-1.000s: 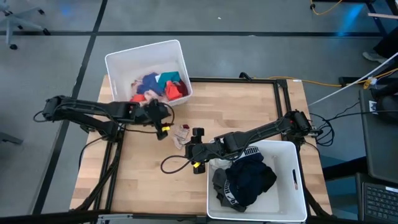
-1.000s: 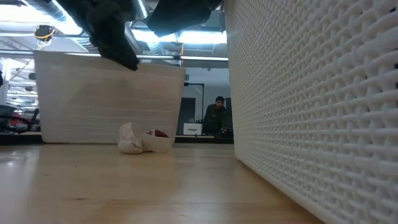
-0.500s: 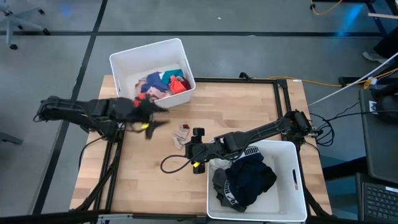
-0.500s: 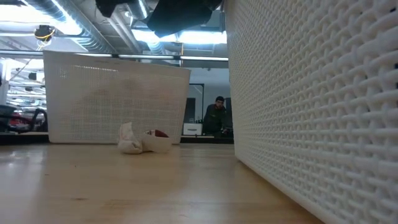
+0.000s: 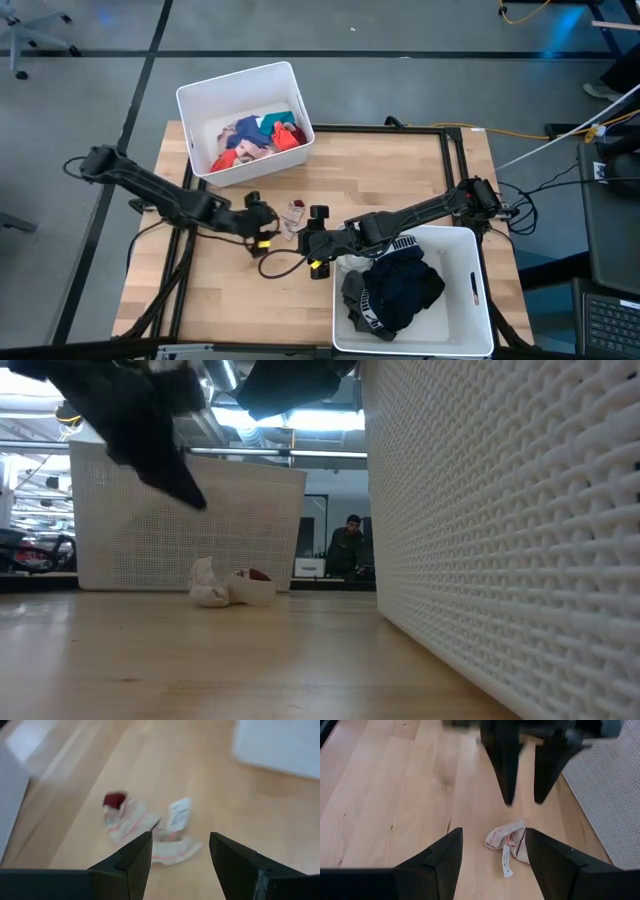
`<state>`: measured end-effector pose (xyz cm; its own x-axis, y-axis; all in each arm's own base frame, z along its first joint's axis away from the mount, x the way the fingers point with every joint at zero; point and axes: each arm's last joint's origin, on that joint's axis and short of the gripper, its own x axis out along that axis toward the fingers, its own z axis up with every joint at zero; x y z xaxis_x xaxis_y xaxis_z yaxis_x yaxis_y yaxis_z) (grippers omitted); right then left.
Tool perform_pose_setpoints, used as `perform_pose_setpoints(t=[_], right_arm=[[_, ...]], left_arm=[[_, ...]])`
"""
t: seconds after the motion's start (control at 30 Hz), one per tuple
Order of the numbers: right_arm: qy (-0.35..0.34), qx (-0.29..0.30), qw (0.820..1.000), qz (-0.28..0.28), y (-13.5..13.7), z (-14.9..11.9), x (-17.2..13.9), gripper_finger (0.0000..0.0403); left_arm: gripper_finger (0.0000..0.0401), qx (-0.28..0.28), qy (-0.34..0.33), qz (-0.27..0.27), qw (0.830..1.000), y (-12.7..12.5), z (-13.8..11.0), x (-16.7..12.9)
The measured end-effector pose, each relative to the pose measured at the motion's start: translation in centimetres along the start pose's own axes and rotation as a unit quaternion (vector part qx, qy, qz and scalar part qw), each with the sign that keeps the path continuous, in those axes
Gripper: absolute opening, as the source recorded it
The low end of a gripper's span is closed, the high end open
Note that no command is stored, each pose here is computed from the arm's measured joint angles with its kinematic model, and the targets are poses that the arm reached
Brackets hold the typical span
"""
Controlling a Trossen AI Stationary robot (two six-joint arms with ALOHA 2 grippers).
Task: Sort clothes
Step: Put the white striped sock into the top white bin
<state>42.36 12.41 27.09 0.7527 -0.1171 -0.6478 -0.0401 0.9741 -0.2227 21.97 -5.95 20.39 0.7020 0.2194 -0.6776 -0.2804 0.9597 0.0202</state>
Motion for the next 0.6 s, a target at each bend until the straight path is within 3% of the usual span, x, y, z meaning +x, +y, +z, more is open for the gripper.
perform_pose_setpoints(t=[0.2, 0.6], right_arm=[[0.000, 0.000, 1.000, 0.000, 0.0, 0.0, 0.0, 0.0216], [0.007, -0.003, 1.000, 0.000, 0.0, -0.1, 0.0, 0.0216]], left_arm=[[0.0186, -0.027, 0.035, 0.058, 0.997, 0.3, -0.8, 3.9], [0.0172, -0.015, 0.125, 0.073, 0.989, 0.7, -3.2, 8.7]])
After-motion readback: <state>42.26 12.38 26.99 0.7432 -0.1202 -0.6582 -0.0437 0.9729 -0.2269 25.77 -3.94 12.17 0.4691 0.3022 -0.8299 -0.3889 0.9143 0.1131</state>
